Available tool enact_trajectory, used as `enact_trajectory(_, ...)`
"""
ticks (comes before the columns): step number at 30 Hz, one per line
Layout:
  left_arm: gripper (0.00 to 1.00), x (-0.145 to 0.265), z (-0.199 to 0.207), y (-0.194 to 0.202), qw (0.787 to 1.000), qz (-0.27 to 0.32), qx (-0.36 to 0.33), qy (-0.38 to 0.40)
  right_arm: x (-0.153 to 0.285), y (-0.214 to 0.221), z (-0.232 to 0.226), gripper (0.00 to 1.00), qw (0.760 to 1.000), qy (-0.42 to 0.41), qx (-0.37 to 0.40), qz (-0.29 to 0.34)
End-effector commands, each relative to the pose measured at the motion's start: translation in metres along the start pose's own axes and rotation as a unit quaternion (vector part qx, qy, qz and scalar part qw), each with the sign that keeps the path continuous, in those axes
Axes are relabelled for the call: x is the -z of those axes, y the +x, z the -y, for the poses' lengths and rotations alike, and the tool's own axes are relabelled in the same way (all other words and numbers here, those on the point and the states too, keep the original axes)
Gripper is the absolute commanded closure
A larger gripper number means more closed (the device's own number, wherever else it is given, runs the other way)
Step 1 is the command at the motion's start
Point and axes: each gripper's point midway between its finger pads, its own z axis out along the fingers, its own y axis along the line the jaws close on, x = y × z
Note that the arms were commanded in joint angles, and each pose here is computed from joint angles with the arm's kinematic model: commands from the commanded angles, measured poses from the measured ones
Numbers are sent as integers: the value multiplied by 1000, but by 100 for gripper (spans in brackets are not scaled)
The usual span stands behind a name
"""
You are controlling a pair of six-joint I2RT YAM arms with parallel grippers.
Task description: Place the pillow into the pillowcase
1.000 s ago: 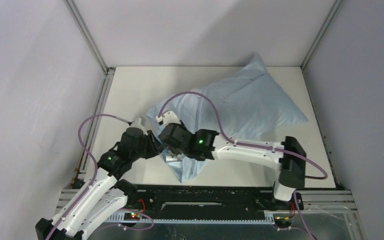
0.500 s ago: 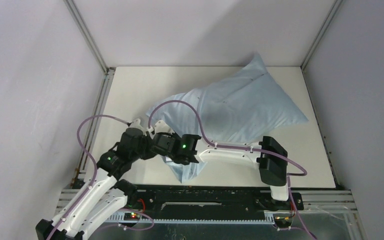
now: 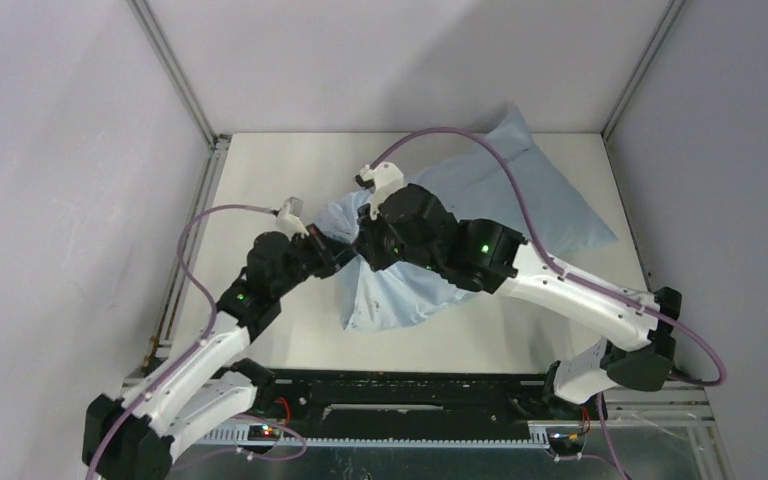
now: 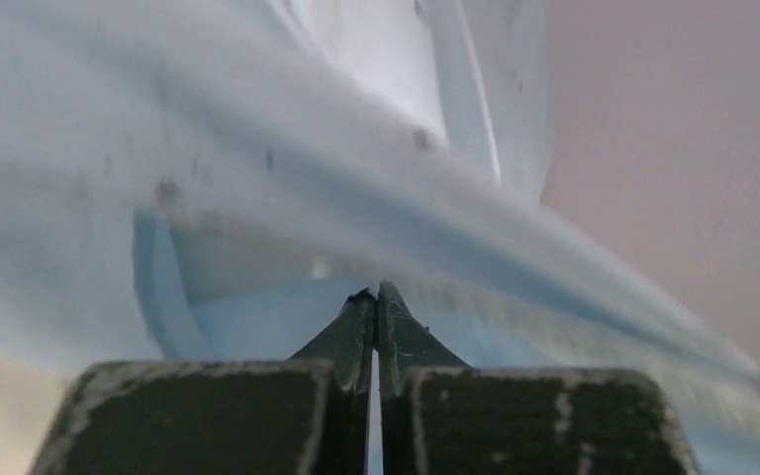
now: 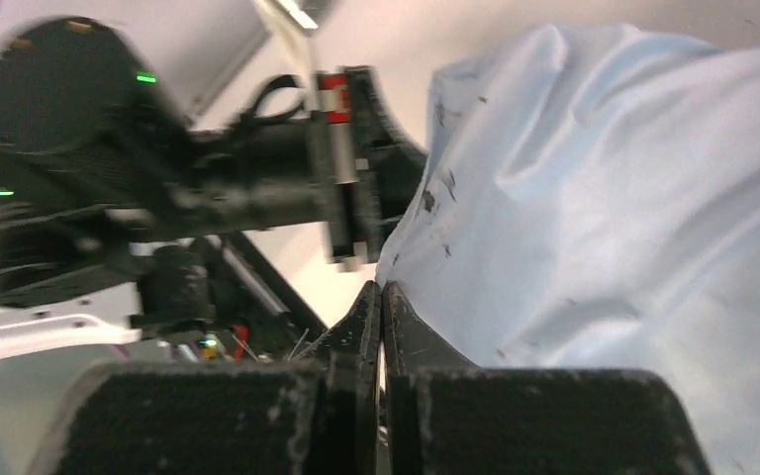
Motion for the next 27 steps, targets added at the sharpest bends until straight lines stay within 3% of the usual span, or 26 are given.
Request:
enact_trajectory(1,100,-28,25,-45,992,114,35,51,2,-9,-40,100,993,-106,-43,6)
enact_trajectory(5,100,-82,-2,-38,993,104,48,-21,-8,0,-44,100,992,-112,-55,-4)
enact_trajectory(10,100,-118,-18,-11,995,57,67,-40,-20,8,-35,100,990,-115,-80,-15)
enact_trajectory(14,99,-108,-13,-7,998,46,40,-36,-22,13,-28,100,990,-111,-86,-17)
enact_trajectory(19,77,-81,-1,-3,999,36,7,-29,-21,12,-22,100,989,-112,-91,-11)
enact_trajectory(22,71,-63,0,2,999,36,6,-26,-22,10,-20,100,989,-112,-93,-10)
enact_trajectory(27,69,-38,-5,4,999,40,-4,-35,-24,11,-19,100,989,-114,-95,-14)
